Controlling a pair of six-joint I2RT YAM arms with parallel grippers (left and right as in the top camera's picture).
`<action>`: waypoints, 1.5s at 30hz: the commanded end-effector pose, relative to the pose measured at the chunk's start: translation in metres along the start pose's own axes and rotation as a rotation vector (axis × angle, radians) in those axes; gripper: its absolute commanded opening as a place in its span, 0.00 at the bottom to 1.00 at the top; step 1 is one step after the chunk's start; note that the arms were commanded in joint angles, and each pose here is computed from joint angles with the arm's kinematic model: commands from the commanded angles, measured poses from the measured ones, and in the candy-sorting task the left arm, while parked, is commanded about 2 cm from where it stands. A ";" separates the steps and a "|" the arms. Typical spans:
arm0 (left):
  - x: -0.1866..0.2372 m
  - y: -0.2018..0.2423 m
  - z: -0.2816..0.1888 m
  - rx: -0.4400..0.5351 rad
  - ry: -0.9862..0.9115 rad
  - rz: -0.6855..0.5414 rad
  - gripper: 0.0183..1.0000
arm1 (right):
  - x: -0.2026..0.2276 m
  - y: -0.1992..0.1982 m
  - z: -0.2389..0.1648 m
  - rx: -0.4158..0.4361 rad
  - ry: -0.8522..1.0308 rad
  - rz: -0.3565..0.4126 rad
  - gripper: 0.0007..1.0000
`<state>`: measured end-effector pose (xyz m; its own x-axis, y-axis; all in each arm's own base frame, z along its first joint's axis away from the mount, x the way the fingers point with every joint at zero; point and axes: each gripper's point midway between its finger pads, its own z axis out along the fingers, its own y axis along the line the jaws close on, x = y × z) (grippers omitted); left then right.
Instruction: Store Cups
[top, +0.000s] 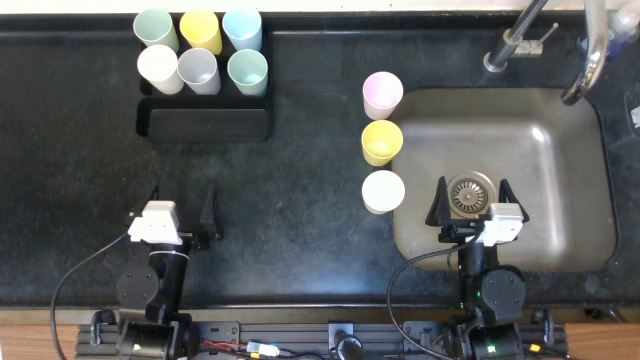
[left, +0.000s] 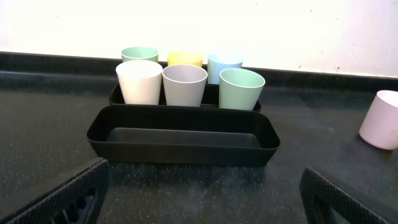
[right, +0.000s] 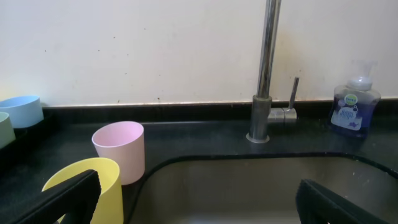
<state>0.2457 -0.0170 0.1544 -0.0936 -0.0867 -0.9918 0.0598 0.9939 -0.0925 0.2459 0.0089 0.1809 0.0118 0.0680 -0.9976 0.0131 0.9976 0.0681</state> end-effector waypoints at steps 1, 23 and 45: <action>-0.002 0.007 -0.001 -0.026 -0.011 0.012 1.00 | 0.004 -0.002 0.000 0.011 0.001 0.004 1.00; -0.002 0.007 -0.001 -0.027 -0.011 0.012 1.00 | 0.004 -0.002 0.000 0.011 0.000 0.004 1.00; -0.016 0.006 -0.002 -0.022 -0.052 0.012 1.00 | 0.004 -0.002 0.000 0.011 0.000 0.004 1.00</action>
<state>0.2463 -0.0102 0.1560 -0.0848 -0.0897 -0.9923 0.0338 0.9951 -0.0929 0.2459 0.0089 0.1809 0.0118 0.0684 -0.9976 0.0135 0.9976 0.0685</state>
